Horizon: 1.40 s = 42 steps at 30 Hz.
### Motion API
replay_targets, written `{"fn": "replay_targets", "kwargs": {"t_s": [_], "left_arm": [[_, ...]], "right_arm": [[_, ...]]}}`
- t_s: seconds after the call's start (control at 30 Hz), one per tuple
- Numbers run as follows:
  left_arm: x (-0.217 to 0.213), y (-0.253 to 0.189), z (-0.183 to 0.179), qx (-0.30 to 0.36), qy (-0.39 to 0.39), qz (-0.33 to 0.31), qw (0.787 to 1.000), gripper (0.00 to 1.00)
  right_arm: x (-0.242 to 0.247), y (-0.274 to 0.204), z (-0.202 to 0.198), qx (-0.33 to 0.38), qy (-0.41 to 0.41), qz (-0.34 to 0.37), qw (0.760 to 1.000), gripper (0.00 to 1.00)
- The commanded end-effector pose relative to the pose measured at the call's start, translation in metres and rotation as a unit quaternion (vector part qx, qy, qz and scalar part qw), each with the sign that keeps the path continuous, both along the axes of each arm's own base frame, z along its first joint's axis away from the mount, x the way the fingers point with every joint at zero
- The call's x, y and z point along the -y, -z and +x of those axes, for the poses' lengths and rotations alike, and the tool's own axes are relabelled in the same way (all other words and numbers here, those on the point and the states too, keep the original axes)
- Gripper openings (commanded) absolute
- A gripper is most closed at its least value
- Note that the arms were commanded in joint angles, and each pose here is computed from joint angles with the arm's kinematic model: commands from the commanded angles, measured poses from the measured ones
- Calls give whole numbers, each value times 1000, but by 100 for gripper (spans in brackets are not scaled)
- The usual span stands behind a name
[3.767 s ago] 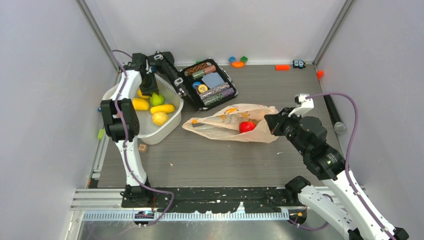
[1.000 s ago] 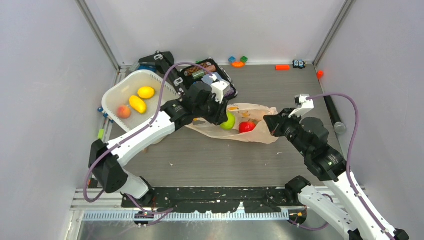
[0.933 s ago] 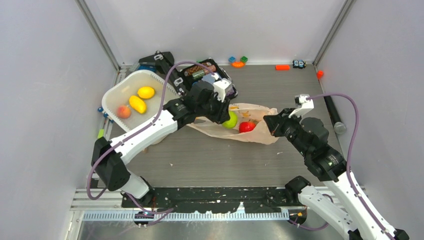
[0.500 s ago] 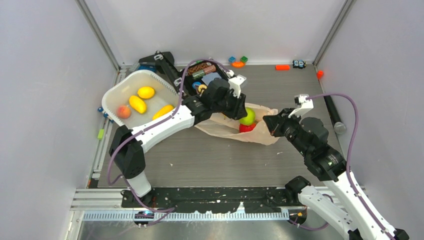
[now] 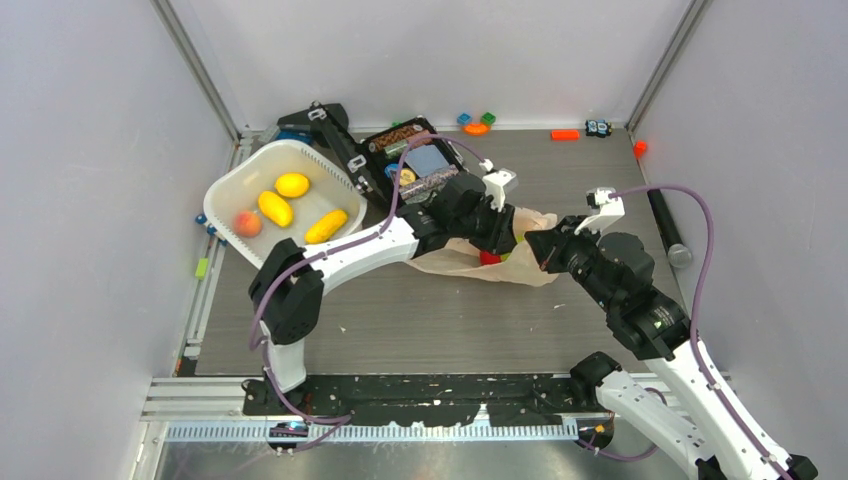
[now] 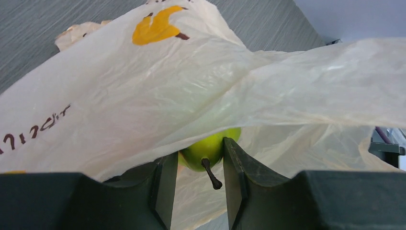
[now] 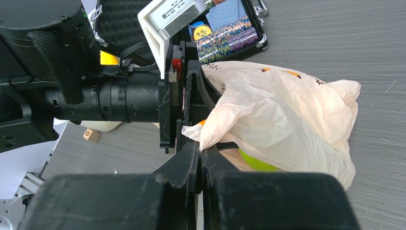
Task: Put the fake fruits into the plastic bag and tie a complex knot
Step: Place the fake fruit in the plastic bag.
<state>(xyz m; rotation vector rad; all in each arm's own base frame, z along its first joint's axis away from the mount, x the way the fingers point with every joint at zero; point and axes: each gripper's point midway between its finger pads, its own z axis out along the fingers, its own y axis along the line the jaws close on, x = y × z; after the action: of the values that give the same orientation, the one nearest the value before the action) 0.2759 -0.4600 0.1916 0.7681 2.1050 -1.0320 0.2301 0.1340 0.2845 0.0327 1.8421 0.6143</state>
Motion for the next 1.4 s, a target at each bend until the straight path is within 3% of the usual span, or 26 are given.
{"fn": "replay_targets", "kwargs": {"t_s": [0.0,0.2,0.33,0.63,0.93,1.37], "left_arm": [[9,-33,8,32,-6,-37,999,32],[3,-35,7,44,-5,-26,999,71],[0,-38,8,52,-7,-24,998,81],[-40,-59,9,101,-47,1,994,87],[-111,-81,14,132,-113,17,985,87],[-230,-95,12,176,-171,124,961,90]], "right_arm": [[-3,-21,3,25,0,21,999,5],[-1,-21,2,27,3,20,999,5],[-2,-21,2,26,2,21,999,5],[0,-23,2,30,4,20,999,5],[1,-24,1,32,5,20,999,5],[1,-22,1,32,5,19,999,5]]}}
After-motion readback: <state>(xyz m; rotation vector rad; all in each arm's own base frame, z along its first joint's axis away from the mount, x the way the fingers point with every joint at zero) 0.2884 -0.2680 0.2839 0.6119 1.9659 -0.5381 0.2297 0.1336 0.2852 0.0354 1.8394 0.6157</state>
